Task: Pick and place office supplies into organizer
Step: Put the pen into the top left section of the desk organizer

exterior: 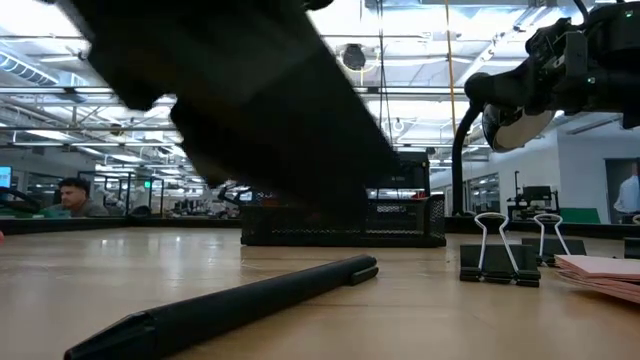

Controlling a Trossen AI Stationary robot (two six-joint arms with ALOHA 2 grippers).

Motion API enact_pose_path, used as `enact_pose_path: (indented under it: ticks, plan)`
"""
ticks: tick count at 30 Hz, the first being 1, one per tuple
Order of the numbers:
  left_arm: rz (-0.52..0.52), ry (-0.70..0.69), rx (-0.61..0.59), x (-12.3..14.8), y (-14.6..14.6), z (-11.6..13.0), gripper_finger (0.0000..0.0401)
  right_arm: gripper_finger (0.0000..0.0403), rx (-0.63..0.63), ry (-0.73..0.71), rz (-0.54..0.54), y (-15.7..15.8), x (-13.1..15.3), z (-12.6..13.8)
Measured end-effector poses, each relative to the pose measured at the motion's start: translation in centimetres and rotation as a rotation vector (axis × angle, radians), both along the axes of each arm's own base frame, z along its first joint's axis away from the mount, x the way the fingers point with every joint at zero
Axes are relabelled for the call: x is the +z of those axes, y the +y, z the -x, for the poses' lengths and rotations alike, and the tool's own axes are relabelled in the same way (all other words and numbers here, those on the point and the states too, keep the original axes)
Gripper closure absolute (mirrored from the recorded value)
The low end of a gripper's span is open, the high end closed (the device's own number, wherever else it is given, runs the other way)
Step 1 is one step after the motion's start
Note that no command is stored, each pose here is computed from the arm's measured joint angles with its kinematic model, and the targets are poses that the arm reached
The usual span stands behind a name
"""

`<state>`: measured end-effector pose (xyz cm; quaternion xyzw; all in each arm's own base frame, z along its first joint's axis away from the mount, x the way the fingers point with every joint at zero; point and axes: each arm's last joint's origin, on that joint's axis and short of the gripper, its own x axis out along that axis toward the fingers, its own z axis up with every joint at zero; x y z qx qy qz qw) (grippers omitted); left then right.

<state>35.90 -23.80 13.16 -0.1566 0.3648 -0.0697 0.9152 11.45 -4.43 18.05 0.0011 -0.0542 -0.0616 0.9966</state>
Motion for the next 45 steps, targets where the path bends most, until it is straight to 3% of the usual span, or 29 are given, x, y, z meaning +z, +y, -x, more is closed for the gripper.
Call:
enact_pose_path:
  ticks: [5,16,30,40,45]
  plan:
    - [0.016,0.021,0.003,-1.2,-0.9,0.4,0.0244,0.0403,-0.001,-0.002,0.002,0.0,0.0,0.0]
    - [0.000,0.205,0.096,-2.0,-0.2,1.5,0.0245,0.0403,-0.001,0.003,0.002,0.0,0.0,0.0]
    - [0.031,0.195,0.054,-1.6,-0.3,1.5,0.0245,0.0403,-0.003,0.005,0.001,0.0,0.0,0.0]
    - [0.086,0.352,-0.041,-1.9,-2.1,3.6,0.0245,0.0403,-0.003,0.008,-0.001,0.0,-0.1,0.0]
    - [0.068,0.331,-0.040,-1.8,-2.2,3.7,0.0245,0.0403,-0.004,0.010,-0.002,0.0,-0.1,0.0]
